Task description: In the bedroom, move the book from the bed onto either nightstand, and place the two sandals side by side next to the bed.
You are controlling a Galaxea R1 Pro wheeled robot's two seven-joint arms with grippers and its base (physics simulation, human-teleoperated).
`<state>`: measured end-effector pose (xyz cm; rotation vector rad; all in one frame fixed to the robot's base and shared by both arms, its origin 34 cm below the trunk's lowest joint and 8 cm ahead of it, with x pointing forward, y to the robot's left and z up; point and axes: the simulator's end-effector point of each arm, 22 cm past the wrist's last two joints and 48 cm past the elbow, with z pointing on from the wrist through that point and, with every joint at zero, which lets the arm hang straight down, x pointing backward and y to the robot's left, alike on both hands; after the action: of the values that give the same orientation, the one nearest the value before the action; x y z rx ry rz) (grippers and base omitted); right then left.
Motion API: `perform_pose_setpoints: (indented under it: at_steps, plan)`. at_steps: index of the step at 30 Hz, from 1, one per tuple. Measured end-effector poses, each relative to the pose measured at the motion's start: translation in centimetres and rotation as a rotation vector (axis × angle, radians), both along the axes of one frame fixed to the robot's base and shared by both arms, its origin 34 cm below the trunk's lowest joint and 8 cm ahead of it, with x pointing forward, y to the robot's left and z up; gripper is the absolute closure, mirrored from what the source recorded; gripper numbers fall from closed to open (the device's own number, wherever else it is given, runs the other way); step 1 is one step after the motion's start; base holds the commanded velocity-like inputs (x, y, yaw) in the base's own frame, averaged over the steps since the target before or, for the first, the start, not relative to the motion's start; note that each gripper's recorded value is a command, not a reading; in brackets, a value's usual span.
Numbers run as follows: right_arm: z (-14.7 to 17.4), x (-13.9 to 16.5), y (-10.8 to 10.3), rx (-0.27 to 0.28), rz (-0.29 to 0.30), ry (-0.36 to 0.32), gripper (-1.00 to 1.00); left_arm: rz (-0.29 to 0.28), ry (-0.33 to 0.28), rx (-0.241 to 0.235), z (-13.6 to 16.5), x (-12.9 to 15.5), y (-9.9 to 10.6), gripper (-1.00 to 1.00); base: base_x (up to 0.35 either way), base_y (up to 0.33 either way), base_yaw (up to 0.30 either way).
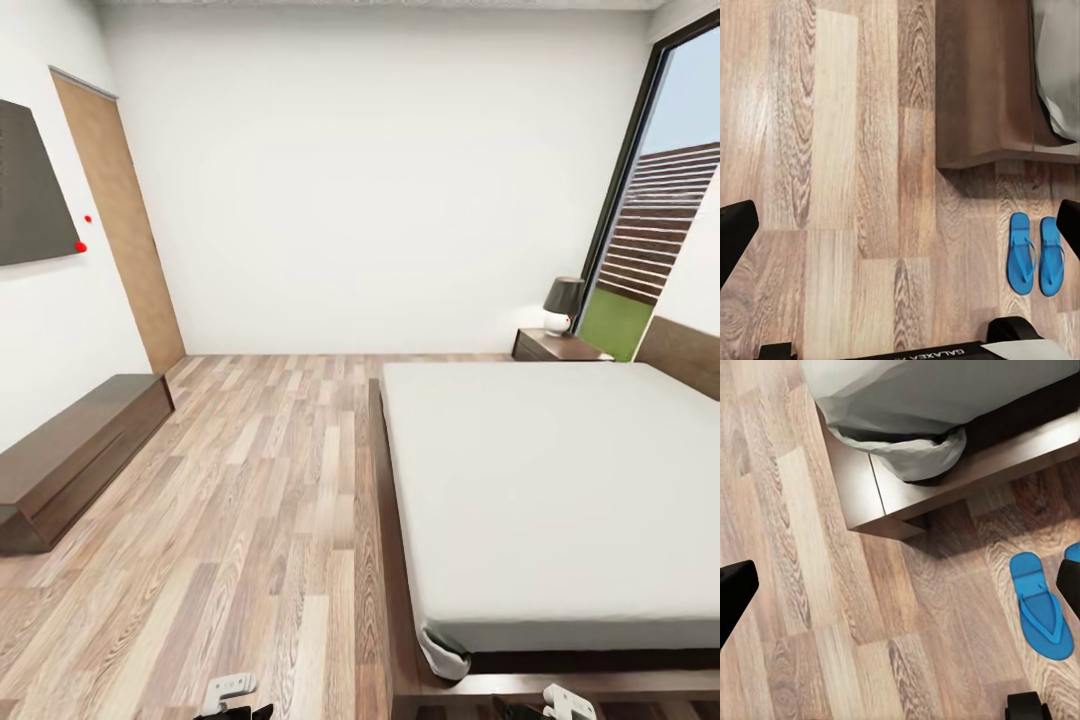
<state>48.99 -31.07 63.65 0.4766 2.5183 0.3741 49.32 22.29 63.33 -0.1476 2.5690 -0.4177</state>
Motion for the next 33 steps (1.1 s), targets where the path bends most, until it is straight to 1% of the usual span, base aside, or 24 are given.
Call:
perform_pose_setpoints:
  at_steps: [10, 13, 33]
  plan:
    - [0.4, 0.35, -0.02, 0.0, 0.001, -0.011, -1.0, 0.0, -0.011, 0.0, 0.38, 0.33, 0.02, -1.0, 0.0, 0.0, -0.001]
    - [0.4, 0.36, 0.01, -0.001, 0.002, -0.011, -1.0, 0.0, -0.011, 0.001, 0.39, 0.33, 0.05, -1.0, 0.0, 0.0, -0.102]
    - [0.64, 0.55, -0.03, -0.001, 0.001, -0.018, -1.0, 0.001, -0.017, 0.0, 0.64, 0.55, 0.0, -1.0, 0.0, 0.0, -0.249]
